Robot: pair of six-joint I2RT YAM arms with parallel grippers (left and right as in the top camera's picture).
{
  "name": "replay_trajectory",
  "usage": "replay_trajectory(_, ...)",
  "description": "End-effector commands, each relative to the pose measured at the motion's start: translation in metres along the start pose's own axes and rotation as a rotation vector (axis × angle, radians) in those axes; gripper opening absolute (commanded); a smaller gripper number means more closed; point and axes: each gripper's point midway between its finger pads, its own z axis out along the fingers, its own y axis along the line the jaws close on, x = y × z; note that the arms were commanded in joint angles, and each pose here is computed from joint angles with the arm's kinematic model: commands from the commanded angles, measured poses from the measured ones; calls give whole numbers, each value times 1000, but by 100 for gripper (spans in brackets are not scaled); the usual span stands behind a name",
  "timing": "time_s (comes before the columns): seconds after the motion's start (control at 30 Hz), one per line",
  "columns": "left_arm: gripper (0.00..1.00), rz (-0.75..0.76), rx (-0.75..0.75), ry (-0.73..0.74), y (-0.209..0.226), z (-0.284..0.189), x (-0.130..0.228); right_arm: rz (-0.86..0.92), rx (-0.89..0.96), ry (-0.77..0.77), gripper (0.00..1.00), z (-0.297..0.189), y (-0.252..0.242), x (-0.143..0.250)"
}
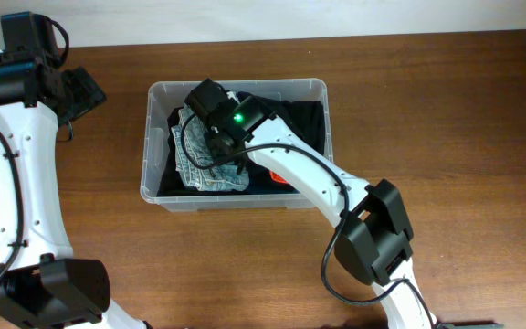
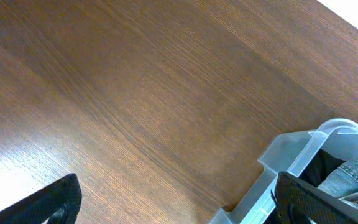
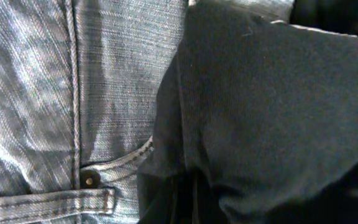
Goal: Pack container
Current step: 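Press the teal garment down toward the bin's left side with right gripper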
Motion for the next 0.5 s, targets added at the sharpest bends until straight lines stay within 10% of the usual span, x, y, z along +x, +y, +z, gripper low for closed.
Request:
replay_trajectory(0.0, 99, -17, 6, -23, 2, -10, -4, -6, 7, 18, 4, 10, -1, 2)
replay_trajectory(0.47, 99, -17, 6, -23, 2, -10, -4, 61, 177, -211, 5, -92, -61, -47)
